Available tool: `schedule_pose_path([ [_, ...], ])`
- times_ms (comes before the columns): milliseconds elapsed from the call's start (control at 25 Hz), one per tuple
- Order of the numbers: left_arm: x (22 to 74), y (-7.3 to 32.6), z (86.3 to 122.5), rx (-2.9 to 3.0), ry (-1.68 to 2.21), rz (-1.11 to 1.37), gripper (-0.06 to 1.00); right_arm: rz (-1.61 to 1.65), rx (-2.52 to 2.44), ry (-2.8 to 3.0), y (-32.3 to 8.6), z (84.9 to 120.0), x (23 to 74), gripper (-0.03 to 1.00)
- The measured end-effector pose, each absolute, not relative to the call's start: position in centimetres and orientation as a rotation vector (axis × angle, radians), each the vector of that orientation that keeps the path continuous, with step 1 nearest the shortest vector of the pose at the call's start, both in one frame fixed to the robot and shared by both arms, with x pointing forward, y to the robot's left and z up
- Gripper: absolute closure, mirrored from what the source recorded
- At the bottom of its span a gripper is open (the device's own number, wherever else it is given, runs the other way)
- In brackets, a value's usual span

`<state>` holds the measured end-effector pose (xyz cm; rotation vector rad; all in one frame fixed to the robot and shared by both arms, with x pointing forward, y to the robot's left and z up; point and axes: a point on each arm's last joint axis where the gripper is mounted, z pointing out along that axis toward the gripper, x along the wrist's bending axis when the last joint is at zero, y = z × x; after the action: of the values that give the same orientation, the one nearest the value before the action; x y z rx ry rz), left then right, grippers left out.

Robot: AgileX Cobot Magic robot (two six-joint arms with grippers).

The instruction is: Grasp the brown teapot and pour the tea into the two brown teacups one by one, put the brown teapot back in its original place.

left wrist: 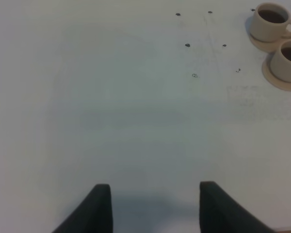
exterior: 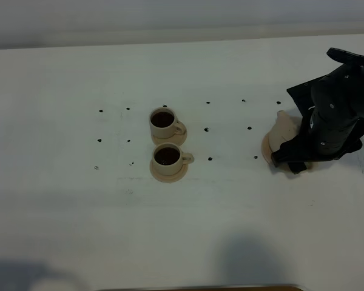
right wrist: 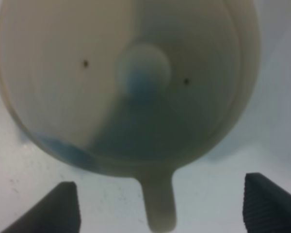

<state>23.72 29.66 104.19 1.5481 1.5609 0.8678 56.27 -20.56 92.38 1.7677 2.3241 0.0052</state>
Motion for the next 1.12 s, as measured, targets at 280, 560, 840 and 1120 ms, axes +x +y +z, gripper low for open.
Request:
schedule_pose_path([
  [280,23.7,29.7,104.2,1.548,1.561,0.868,0.47,0.134,1.763,2.256,-20.8,96.8,55.4,0.37],
  [560,23.7,29.7,104.2,1.548,1.561,0.868,0.47,0.216,1.775,2.185,-21.8,101.8,53.2,0.38],
  [840,23.7,29.7,104.2,1.548,1.561,0.868,0.47,0.272,1.814,2.082,-24.1,105.8,51.0,0.38],
  [1120,23.7,29.7,104.2,1.548,1.561,0.868,0.47,0.298,1.841,1.929,-27.8,109.4,46.9,0.38],
])
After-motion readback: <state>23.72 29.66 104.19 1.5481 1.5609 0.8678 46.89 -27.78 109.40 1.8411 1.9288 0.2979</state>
